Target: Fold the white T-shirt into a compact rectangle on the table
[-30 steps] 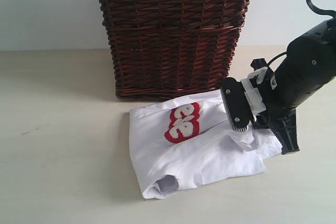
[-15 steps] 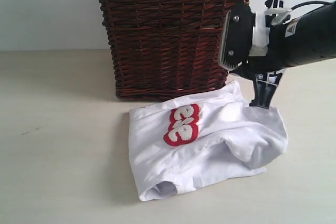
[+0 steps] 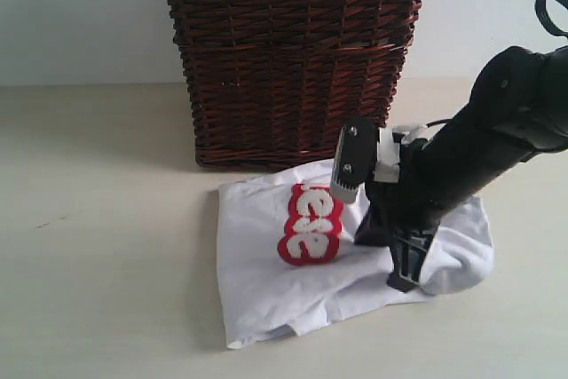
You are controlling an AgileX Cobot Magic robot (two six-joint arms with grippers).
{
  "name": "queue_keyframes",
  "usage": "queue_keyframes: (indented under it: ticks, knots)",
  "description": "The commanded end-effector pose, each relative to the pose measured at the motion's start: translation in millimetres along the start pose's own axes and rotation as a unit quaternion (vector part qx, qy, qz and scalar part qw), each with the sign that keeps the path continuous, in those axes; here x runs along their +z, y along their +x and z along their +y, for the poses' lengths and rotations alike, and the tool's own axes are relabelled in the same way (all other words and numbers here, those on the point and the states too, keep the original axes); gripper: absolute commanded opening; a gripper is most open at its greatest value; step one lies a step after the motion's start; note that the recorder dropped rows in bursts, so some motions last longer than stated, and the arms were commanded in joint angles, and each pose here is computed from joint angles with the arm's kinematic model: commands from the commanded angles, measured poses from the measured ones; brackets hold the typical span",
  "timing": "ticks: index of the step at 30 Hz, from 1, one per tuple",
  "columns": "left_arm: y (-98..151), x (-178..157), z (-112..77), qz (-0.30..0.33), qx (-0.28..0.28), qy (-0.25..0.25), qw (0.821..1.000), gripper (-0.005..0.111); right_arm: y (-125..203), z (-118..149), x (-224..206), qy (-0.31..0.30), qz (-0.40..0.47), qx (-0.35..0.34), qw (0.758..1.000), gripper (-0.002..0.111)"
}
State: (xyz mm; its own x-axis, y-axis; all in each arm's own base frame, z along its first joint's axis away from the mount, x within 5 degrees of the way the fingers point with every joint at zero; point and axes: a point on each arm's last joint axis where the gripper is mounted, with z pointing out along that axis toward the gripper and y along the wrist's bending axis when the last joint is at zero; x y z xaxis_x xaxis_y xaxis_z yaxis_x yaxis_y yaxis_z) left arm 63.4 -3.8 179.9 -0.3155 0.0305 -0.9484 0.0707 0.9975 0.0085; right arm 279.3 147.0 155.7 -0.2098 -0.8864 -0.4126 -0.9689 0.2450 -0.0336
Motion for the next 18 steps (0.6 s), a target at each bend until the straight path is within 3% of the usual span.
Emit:
queue_keyframes:
  ticks: [1, 5, 8, 13, 16, 18]
  knots:
    - [-1.1, -0.6, 0.2, -0.005, -0.001, -0.001, 1.0, 0.0, 11.2, 22.3, -3.9, -0.124, 0.058, -0.047, 0.989, 0.0]
    - [-1.1, -0.6, 0.2, -0.005, -0.001, -0.001, 1.0, 0.0, 20.8, 32.6, -9.1, -0.189, 0.105, -0.073, 0.973, 0.0]
    - [-1.1, -0.6, 0.2, -0.005, -0.001, -0.001, 1.0, 0.0, 17.6, 28.8, -12.9, -0.156, 0.095, -0.075, 0.98, 0.0]
    - [-1.1, -0.6, 0.2, -0.005, -0.001, -0.001, 1.0, 0.0, -2.6, 17.4, -43.9, -0.013, 0.021, -0.083, 0.996, 0.0]
    - [-1.1, -0.6, 0.2, -0.005, -0.001, -0.001, 1.0, 0.0, -15.2, 3.5, -70.6, 0.125, -0.03, -0.09, 0.988, 0.0]
    - [-1.1, -0.6, 0.2, -0.005, -0.001, -0.001, 1.0, 0.0, -16.4, -5.1, -77.8, 0.174, -0.047, -0.068, 0.981, 0.001]
